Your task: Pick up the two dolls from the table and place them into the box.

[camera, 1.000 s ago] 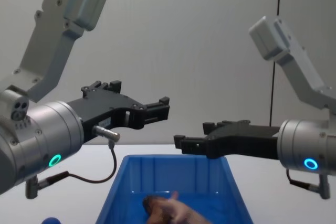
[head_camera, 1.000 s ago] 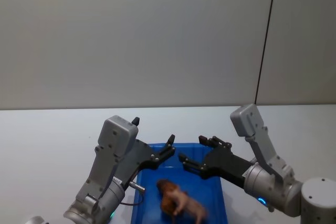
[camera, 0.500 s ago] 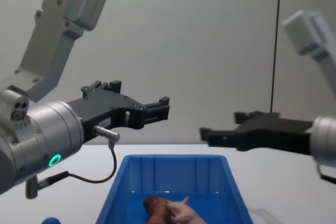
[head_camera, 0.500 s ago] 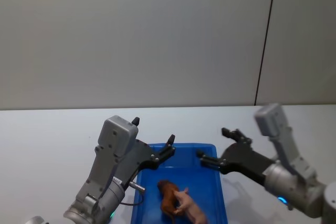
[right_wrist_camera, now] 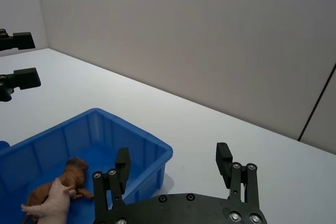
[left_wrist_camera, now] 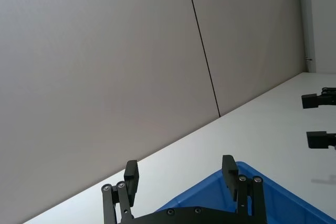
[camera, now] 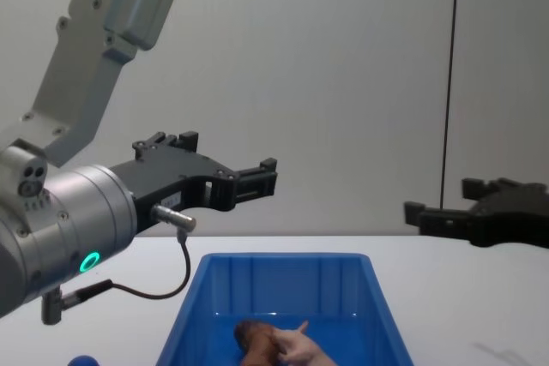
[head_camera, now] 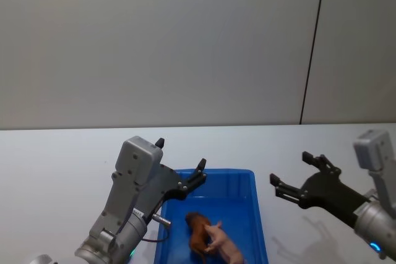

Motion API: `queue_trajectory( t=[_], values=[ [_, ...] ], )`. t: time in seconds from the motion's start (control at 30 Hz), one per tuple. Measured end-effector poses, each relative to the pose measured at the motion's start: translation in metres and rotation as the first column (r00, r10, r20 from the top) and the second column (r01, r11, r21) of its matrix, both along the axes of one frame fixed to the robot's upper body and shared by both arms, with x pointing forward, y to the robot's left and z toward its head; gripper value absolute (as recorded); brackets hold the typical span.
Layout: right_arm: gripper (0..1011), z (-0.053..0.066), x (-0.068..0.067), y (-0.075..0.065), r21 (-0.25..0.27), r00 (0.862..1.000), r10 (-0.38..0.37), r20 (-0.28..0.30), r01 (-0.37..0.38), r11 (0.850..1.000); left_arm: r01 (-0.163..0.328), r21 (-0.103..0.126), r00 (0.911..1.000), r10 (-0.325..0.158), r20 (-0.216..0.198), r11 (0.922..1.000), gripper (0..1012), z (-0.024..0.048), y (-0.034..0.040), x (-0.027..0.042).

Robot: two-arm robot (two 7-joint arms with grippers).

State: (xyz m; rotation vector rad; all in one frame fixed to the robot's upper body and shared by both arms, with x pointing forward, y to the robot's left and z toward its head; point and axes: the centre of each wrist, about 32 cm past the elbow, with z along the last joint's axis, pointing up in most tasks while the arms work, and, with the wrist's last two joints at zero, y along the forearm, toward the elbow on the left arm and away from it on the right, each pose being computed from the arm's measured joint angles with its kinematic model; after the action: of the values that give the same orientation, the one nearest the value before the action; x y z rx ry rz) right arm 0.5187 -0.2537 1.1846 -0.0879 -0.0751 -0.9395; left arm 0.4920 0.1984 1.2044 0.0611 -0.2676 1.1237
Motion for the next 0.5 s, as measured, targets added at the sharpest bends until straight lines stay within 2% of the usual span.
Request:
queue_trajectory(
  t=[0.27,0.37,0.5],
  values=[
    [1001,-0.001,-0.008,-0.013,0.009,1.000,-0.023,0.005,0.023,1.000,-0.008,0.008,1.0000,0.008,-0.004,0.9999,1001,-0.0003,0.0016,-0.0019],
    [1001,-0.001,-0.010,-0.016,0.010,1.000,-0.028,0.005,0.028,1.000,-0.023,0.018,0.9997,0.023,-0.008,0.9996,1001,-0.0005,0.0040,-0.0048],
    [1001,-0.002,-0.012,-0.019,0.011,0.999,-0.033,0.006,0.033,0.999,-0.062,0.034,0.9978,0.063,-0.022,0.9975,1001,-0.0018,0.0097,-0.0122]
  ],
)
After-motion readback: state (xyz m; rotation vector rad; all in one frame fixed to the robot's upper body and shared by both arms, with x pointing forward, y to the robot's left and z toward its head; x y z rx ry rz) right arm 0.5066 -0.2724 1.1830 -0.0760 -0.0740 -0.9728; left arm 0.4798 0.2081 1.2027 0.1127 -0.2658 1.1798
